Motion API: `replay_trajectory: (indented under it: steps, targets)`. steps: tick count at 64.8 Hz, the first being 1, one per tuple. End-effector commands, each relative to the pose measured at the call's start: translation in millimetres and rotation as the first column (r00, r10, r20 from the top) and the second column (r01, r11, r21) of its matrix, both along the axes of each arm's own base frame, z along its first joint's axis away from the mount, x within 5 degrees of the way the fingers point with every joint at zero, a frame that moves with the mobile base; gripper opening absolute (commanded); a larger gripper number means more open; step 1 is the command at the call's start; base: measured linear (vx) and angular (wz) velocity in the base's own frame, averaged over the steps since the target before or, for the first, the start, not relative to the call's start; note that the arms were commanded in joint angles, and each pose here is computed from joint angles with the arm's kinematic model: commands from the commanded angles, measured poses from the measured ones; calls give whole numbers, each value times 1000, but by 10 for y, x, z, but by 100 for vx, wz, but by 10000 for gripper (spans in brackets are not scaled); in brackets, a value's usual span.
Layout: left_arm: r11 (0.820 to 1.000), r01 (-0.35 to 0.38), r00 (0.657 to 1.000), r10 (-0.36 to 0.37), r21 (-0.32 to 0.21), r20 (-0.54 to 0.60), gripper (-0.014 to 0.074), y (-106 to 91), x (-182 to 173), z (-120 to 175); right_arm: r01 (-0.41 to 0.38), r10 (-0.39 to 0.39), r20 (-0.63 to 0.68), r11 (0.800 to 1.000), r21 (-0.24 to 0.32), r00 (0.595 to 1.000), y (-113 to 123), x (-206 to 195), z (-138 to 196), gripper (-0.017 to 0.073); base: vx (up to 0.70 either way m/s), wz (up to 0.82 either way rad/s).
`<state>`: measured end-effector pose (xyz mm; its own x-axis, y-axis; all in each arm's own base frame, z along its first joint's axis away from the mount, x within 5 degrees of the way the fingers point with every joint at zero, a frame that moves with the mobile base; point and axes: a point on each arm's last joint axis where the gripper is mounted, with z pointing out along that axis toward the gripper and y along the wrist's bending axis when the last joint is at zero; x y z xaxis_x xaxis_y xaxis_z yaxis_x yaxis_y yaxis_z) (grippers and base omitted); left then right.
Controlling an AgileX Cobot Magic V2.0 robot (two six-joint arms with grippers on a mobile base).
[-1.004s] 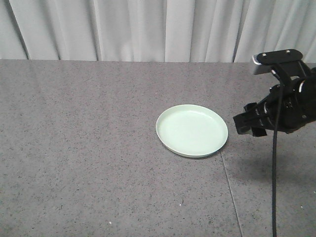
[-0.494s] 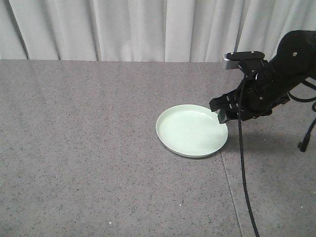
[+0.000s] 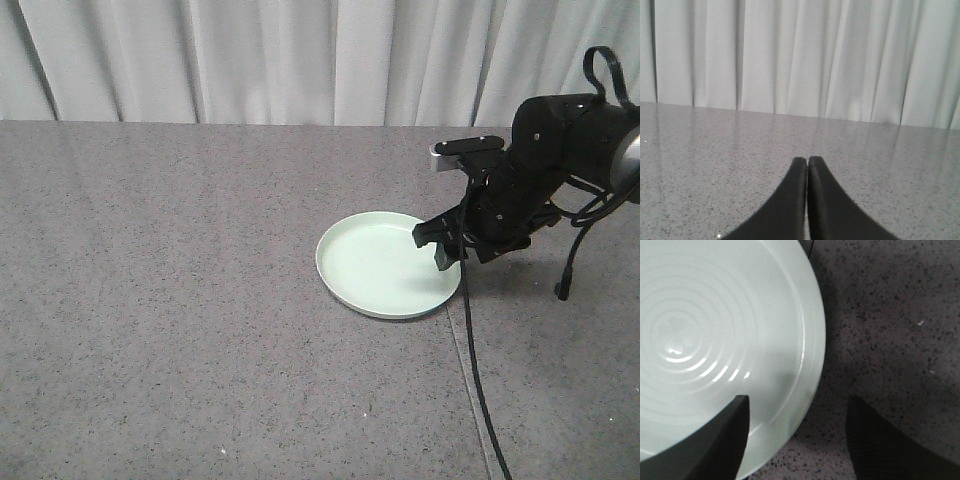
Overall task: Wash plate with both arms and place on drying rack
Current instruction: 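Lower the right gripper and close it on the plate rim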
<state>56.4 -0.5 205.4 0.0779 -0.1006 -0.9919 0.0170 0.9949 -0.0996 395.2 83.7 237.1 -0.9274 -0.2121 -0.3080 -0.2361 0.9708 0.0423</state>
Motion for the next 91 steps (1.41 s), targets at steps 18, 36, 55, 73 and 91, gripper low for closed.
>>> replay_trajectory:
  steps: [18,36,55,73,91]
  targets:
    - [1000,5,993,-3,-18,116,-6,1,-38,164,4,-6,114,1000,17,993,12,113,118,309,0,0]
    - [1000,5,993,-3,-18,116,-6,1,-38,164,4,-5,101,1000,13,995,15,131,56,187,0,0]
    - [1000,5,993,-3,-18,116,-6,1,-38,164,4,-5,98,1000,12,995,15,136,42,54,0,0]
    - [1000,5,993,-3,-18,116,-6,1,-38,164,11,-13,91,1000,16,996,16,131,40,-8,0,0]
    - [1000,5,993,-3,-18,116,-6,1,-38,164,26,-30,45,997,76,999,57,50,117,-8,0,0]
